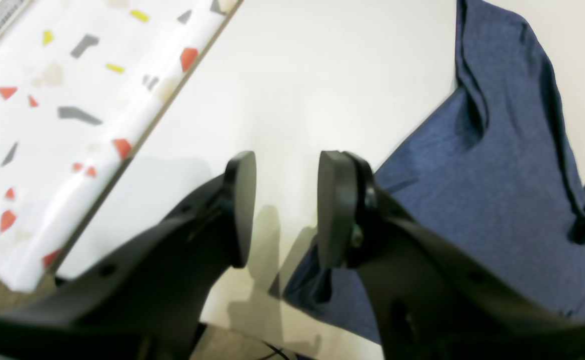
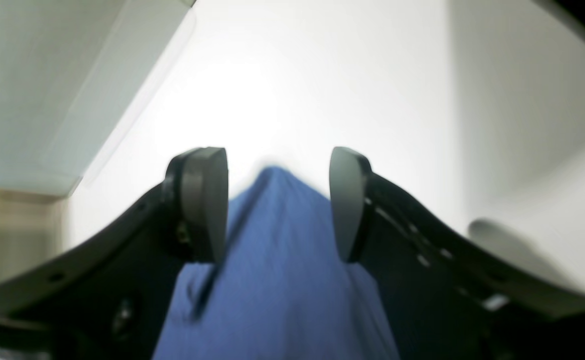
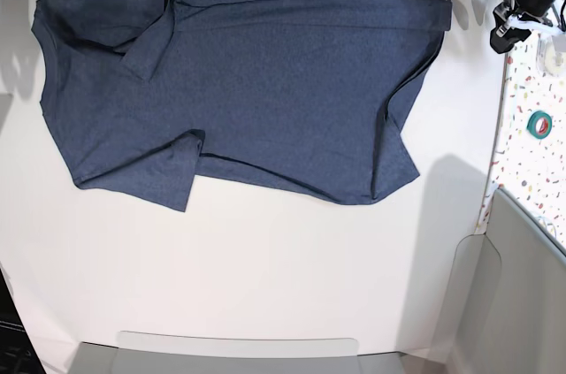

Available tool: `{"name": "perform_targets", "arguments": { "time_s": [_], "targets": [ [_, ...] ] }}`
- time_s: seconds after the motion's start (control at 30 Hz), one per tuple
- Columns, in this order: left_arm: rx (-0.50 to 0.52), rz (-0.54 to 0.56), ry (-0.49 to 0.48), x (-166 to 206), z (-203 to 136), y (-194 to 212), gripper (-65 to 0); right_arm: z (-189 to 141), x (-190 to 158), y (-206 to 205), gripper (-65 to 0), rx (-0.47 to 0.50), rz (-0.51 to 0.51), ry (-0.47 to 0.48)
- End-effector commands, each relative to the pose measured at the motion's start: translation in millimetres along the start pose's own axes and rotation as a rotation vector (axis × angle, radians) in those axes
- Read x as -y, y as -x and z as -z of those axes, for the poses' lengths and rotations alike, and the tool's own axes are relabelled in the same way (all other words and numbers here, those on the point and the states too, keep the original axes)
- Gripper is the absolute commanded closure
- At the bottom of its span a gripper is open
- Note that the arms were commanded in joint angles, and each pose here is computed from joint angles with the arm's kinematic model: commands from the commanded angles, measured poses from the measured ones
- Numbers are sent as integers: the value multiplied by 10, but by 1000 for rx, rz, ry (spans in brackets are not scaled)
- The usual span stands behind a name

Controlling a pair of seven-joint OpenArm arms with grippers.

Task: Layout the t-shirt on the table in an organized manner, then fold the t-shirt properly
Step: 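Release the collar edge with both grippers and raise them, then move the right gripper to the hem corner of the navy t-shirt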

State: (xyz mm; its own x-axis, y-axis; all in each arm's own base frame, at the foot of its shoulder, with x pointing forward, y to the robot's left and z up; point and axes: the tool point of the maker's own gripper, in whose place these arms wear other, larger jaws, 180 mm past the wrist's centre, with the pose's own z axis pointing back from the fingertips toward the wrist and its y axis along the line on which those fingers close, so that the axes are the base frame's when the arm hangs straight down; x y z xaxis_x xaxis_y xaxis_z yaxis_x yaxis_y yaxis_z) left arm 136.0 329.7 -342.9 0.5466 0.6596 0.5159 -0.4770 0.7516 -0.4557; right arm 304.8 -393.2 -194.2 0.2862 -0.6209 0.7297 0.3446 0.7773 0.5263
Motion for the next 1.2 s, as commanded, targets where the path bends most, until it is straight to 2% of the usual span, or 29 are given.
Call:
{"name": "perform_targets", "arguments": {
  "time_s": [0.0, 0.1, 0.17, 0.2, 0.3, 0.43, 0.53, 0.6, 0.67, 0.77, 1.0, 1.17],
  "targets": [
    [36, 23, 3, 25, -43, -126, -208, 82, -307, -204, -320, 34, -84, -45],
    [34, 25, 7, 38, -35, -122, -208, 525, -949, -197, -319, -13, -262, -101],
    [32, 23, 10, 43, -27, -116, -208, 792, -1241, -138, -319, -62, -406, -148],
    [32, 23, 10, 43, -27, -116, -208, 938, -1346, -82, -319, -99, -482, -178],
    [30, 19, 10, 40, -22, -106, -208, 1351, -1462, 260, -319, -233, -589, -264],
    [29, 21, 5, 31, -23, -108, -208, 1754, -1437, 734, -319, -430, -626, -320],
    [29, 21, 5, 27, -23, -111, -208, 1899, -1449, 1100, -319, -565, -605, -348],
    [33, 21, 9, 41, -15, -126, -208, 1938, -1517, 1278, -319, -617, -581, -385],
    [46, 22, 22, 86, 10, -172, -208, 1970, -1557, 1354, -319, -627, -560, -402],
    [50, 22, 25, 96, 15, -184, -208, 2018, -1556, 1335, -319, -593, -552, -397],
    [50, 22, 25, 96, 15, -184, -208, 2174, -1259, 1359, -319, -533, -740, -266],
    [50, 22, 27, 98, 13, -182, -208, 2174, -1080, 1540, -320, -547, -767, -242]
  ]
}}
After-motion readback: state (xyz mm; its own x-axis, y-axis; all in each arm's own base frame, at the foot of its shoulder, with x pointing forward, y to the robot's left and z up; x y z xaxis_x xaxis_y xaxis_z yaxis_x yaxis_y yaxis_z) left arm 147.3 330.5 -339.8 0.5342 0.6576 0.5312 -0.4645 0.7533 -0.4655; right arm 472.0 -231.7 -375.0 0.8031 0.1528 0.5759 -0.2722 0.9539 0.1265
